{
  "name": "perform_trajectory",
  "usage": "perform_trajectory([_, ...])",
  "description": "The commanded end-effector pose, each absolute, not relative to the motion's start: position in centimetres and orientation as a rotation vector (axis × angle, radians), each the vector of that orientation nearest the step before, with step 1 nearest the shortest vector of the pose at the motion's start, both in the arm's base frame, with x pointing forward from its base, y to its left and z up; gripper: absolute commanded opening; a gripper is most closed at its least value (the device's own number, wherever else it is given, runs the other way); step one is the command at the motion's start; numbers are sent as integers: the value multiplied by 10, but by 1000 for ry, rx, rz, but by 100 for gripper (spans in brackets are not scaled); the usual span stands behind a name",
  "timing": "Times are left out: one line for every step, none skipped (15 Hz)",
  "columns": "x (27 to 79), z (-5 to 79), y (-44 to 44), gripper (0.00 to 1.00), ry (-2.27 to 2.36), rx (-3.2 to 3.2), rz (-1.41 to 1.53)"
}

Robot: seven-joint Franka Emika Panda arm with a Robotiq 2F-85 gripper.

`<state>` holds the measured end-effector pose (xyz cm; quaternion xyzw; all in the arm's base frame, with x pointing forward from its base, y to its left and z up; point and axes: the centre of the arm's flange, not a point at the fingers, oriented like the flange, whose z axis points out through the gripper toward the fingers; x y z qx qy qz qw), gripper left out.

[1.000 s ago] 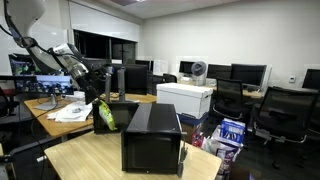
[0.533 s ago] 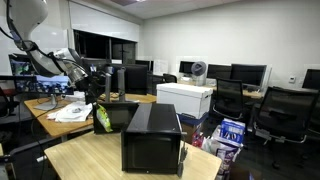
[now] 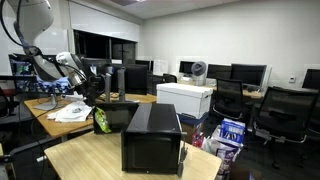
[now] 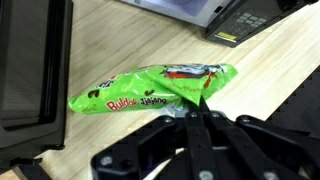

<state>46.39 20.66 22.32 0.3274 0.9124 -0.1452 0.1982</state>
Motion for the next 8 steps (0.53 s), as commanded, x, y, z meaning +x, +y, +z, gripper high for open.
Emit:
perform_trajectory([479, 204, 225, 2, 2441, 1031, -296])
perform_trajectory([485, 201, 232, 2, 2387, 1075, -251])
perform_trajectory([493, 197, 241, 2, 2325, 1115, -198])
perform_trajectory([497, 196, 244, 2, 2287, 1123, -171])
perform_trajectory([501, 196, 248, 2, 2251, 1135, -150])
perform_trajectory([506, 195, 249, 2, 2207, 1150, -130])
perform_trajectory([511, 195, 250, 2, 2177, 1157, -122])
perform_trajectory([516, 195, 248, 2, 2141, 1168, -118])
